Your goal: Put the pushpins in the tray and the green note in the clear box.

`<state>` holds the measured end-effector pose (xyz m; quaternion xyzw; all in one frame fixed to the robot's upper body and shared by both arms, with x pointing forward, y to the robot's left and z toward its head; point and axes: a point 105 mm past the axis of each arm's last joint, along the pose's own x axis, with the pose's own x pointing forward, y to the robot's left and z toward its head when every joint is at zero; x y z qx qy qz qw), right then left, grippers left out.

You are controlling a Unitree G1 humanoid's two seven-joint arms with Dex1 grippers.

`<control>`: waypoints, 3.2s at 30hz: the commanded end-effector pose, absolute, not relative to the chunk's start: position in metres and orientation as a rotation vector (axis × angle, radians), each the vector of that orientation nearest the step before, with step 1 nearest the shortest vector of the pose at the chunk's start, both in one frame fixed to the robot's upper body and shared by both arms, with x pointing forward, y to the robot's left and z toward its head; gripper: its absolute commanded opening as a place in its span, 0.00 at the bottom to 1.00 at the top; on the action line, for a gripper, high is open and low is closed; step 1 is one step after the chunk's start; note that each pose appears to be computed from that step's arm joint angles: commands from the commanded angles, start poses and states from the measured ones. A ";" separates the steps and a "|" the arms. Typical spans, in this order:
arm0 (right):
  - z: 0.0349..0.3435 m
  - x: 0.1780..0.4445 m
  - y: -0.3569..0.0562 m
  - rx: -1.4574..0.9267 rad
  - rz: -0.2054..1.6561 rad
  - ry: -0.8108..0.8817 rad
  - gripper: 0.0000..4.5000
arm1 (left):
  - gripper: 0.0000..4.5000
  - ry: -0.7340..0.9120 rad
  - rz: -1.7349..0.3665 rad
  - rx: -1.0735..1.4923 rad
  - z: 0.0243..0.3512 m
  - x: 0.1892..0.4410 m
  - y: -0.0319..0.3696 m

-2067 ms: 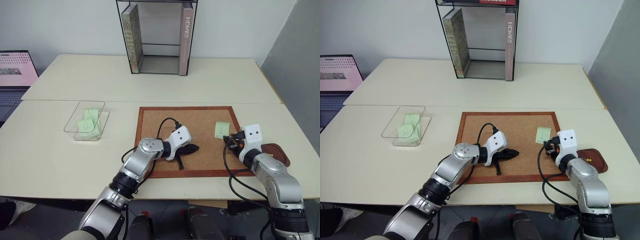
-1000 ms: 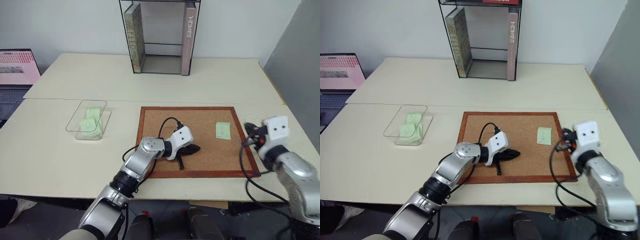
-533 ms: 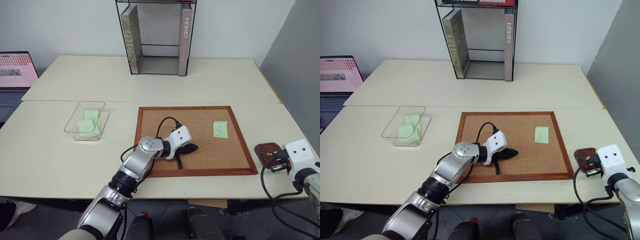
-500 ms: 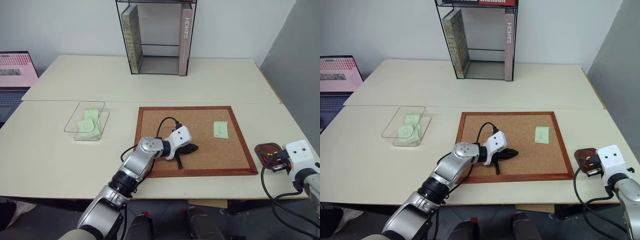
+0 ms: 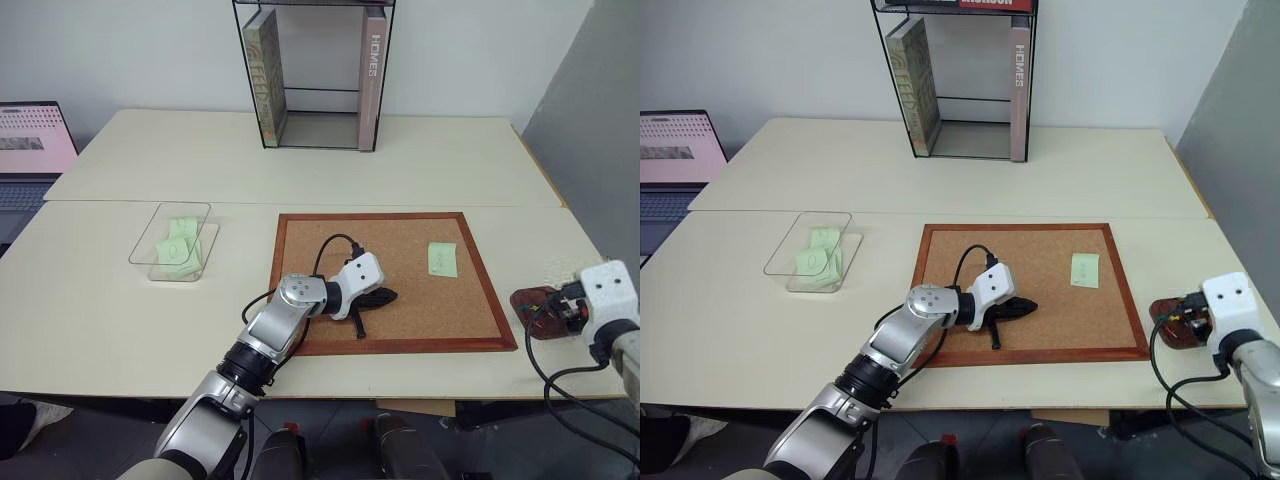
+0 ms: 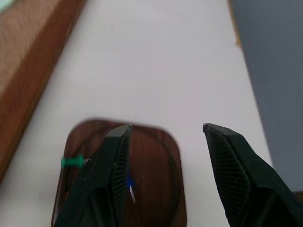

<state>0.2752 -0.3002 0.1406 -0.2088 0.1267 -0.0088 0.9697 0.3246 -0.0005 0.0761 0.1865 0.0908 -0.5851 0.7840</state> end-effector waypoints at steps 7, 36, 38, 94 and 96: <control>0.148 0.291 -0.198 -0.273 0.330 0.088 0.57 | 0.00 0.237 -1.263 0.429 0.067 0.326 0.000; 0.100 0.342 -0.172 -0.195 0.353 0.160 0.01 | 0.00 0.240 -1.250 0.435 0.068 0.329 0.005; 0.100 0.341 -0.172 -0.194 0.355 0.159 0.01 | 0.00 0.241 -1.252 0.435 0.068 0.329 0.005; 0.173 0.301 -0.109 -1.104 0.709 -0.287 0.00 | 1.00 0.270 -1.249 -0.509 0.181 0.345 -0.019; 0.172 0.300 -0.106 -1.103 0.716 -0.290 0.00 | 1.00 0.259 -1.228 -0.538 0.182 0.349 -0.021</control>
